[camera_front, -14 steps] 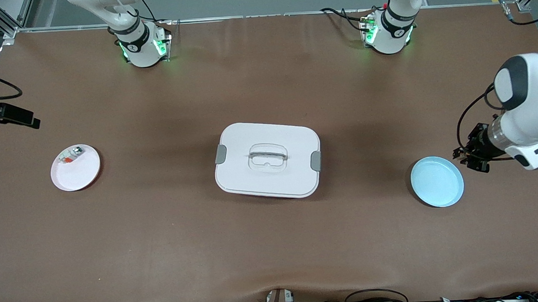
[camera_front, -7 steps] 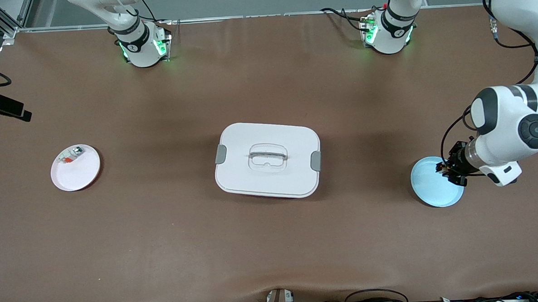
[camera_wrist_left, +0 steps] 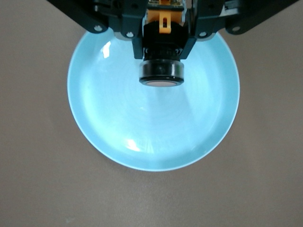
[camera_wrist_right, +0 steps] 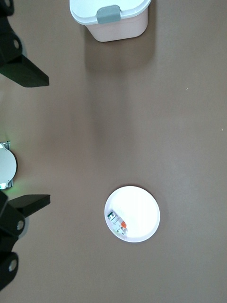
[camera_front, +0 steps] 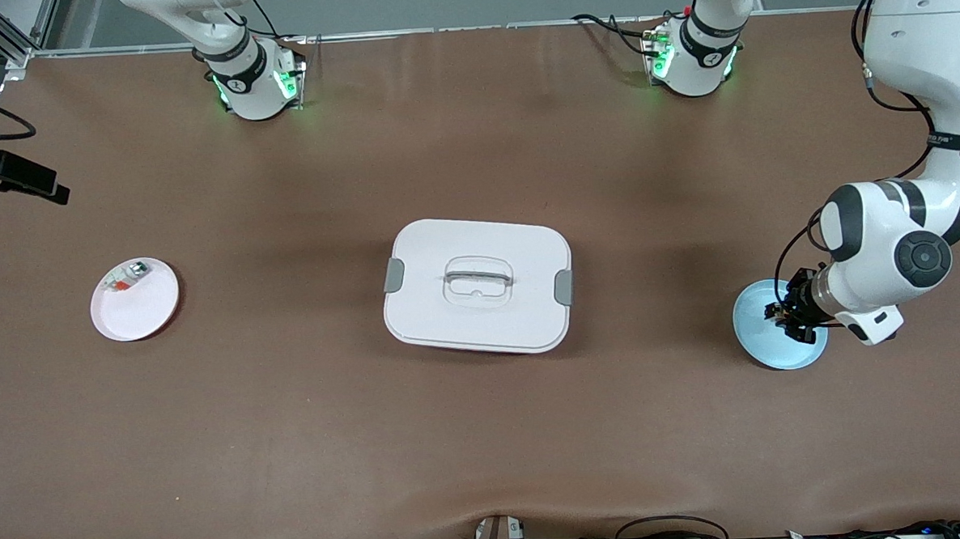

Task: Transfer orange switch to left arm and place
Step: 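Lower the switch onto the light-blue plate and open the left gripper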

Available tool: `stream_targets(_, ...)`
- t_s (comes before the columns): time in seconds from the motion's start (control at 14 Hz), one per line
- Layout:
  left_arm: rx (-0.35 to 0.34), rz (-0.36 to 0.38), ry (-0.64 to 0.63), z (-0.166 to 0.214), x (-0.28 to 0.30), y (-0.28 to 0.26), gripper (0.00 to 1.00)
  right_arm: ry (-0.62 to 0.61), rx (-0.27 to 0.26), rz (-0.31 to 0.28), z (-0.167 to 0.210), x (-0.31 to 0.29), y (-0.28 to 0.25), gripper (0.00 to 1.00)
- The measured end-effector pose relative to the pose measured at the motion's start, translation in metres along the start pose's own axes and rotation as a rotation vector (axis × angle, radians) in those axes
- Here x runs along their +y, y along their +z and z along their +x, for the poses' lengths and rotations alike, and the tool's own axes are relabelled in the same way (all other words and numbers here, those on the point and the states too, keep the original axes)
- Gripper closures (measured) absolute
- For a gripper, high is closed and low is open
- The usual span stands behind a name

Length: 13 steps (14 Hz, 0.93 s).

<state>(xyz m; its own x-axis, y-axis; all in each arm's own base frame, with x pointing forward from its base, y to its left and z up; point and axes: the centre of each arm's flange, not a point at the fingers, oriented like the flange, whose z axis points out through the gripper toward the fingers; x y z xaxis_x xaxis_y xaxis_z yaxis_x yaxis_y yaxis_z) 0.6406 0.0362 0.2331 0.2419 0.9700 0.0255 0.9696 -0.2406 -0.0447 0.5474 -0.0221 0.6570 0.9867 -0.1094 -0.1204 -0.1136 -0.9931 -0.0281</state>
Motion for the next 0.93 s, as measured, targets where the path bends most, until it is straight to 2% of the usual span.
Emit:
stream_targets(0.5, 0.019, -0.007, -0.003, 0.011, -0.001, 0.027, 0.66, -0.009, -0.002, 0.001, -0.017, -0.003, 0.005, 0.00)
stream_targets(0.93, 0.028, -0.011, -0.030, 0.016, -0.002, 0.046, 0.66, -0.012, 0.021, 0.004, -0.030, -0.003, 0.011, 0.00)
